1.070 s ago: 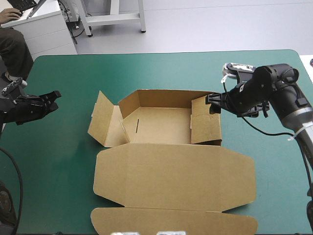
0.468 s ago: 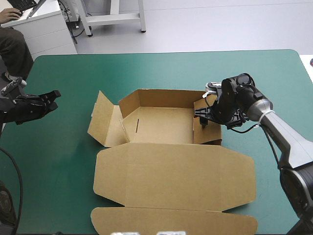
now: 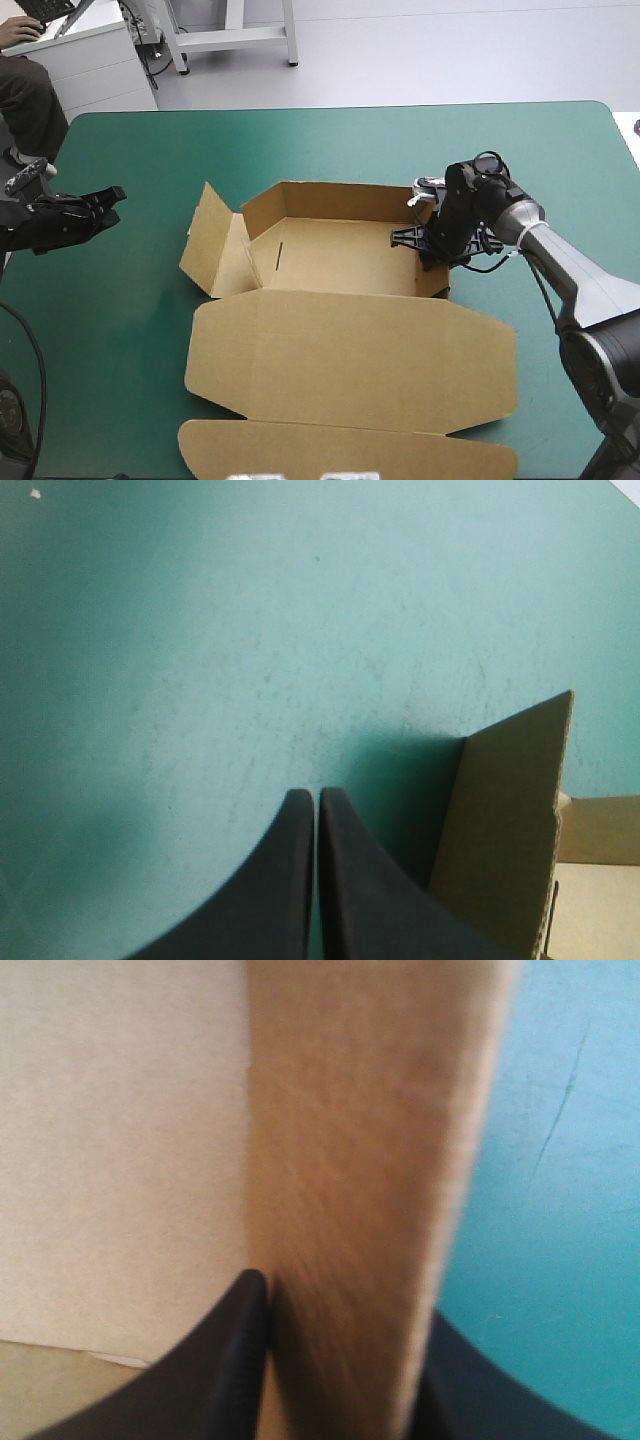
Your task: Fold the box
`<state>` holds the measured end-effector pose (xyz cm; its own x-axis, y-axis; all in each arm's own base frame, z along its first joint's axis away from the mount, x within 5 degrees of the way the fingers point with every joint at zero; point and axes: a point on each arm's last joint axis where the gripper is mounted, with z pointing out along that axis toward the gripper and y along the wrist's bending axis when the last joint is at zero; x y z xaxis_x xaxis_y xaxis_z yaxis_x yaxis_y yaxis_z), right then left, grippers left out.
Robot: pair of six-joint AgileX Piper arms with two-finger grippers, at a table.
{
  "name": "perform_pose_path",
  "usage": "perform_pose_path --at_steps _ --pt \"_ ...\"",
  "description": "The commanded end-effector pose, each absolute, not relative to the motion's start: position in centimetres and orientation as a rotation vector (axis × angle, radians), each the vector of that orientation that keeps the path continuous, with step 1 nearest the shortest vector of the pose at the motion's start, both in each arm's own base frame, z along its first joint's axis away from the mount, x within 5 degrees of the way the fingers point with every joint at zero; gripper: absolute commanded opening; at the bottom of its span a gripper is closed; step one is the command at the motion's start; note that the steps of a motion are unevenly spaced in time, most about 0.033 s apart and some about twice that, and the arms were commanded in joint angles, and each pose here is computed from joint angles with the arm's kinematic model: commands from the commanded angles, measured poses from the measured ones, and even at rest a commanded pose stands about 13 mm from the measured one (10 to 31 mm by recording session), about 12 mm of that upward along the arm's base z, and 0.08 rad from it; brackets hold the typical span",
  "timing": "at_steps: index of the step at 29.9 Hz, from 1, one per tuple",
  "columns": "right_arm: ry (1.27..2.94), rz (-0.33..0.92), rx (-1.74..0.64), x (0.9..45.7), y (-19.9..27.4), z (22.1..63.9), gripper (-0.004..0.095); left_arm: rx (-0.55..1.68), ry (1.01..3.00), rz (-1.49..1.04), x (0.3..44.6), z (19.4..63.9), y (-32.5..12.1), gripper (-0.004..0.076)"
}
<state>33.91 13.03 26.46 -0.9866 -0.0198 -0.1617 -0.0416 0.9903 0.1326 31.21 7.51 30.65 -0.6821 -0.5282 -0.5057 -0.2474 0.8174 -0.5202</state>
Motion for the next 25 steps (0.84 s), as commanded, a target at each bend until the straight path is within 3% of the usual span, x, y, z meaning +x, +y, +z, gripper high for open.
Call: perform_pose_path --at_steps 1,7,12,19,25 --pt "2.892 0.27 -0.095 33.7 13.1 29.0 -0.0001 -0.505 2.258 -0.549 30.9 32.7 7.3 0.0" --pt "2.844 0.277 -0.184 33.8 13.2 30.9 -0.0001 -0.393 2.275 -0.512 30.9 32.7 7.2 0.0" --pt "2.698 0.308 -0.258 32.9 12.7 36.0 -0.0001 -0.336 2.266 -0.463 30.9 32.8 7.4 0.0" --pt "2.427 0.329 -0.345 28.7 11.2 44.3 -0.0001 -0.254 2.31 -0.305 30.8 32.4 8.1 0.0" --pt "2.332 0.347 -0.388 25.9 10.4 46.9 -0.0001 -0.268 2.293 -0.302 30.9 32.5 8.2 0.0"
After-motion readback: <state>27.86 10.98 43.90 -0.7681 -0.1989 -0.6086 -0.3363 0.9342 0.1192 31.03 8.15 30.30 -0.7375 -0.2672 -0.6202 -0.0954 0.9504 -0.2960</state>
